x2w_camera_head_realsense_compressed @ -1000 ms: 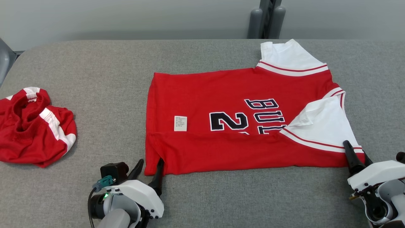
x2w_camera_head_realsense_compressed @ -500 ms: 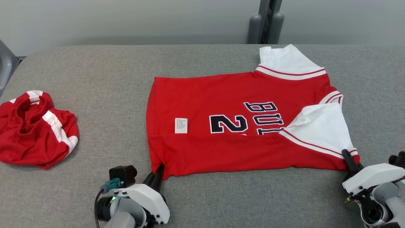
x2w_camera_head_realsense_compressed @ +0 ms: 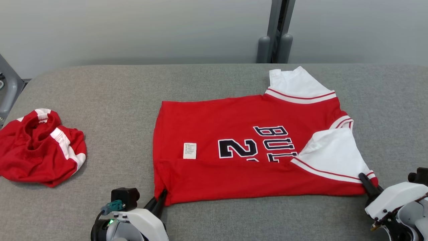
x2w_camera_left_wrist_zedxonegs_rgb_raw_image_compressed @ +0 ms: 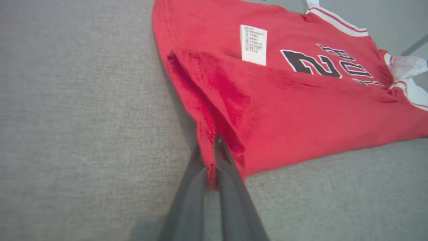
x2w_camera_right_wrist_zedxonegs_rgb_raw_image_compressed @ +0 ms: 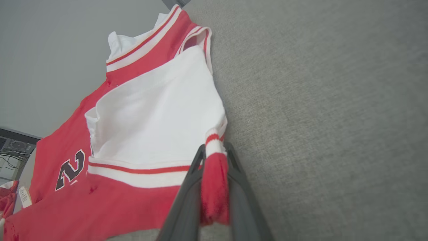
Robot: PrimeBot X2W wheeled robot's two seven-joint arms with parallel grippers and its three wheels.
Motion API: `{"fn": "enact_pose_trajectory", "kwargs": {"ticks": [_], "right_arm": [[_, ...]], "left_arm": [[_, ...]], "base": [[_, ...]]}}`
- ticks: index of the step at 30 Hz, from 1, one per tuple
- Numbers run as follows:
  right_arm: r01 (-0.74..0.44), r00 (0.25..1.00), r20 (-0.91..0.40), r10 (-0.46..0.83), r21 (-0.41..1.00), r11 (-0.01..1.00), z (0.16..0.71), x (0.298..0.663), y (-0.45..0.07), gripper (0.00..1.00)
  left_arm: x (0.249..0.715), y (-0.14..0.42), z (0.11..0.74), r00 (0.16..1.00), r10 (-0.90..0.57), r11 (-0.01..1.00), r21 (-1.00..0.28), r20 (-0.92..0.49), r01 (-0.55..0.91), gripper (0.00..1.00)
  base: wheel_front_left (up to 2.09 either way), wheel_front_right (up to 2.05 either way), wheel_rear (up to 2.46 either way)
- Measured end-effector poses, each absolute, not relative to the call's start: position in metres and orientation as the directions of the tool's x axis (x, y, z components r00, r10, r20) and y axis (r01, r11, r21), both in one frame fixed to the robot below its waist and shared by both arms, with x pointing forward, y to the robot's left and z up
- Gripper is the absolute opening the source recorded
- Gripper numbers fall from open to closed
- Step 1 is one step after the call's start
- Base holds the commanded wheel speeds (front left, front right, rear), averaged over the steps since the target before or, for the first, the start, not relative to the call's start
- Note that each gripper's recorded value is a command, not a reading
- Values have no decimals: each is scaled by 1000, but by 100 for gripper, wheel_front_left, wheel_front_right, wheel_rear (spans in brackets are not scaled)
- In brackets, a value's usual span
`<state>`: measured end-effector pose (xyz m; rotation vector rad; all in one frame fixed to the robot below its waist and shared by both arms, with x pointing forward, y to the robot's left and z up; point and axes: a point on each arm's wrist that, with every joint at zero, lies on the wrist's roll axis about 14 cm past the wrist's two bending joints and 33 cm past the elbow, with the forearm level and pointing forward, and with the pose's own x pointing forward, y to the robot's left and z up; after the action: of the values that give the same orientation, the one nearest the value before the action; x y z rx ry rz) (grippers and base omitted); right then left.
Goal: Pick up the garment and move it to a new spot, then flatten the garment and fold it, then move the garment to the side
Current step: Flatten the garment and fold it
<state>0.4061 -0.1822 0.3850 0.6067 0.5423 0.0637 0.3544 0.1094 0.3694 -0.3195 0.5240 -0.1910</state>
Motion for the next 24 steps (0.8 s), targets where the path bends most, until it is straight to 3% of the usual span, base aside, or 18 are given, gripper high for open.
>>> {"fn": "enact_pose_trajectory", "kwargs": {"ticks": [13,24], "right_arm": [[96,790,-553,265,539,837,381,363,-197,0],[190,757,-580,302,637,747,368,310,-193,0]], "left_arm": [[310,119,370,794,-323,937,-291,-515,193,0],[276,126,373,777,-317,938,-299,-545,173,0]], "base": [[0,0,0],[0,0,0]]}}
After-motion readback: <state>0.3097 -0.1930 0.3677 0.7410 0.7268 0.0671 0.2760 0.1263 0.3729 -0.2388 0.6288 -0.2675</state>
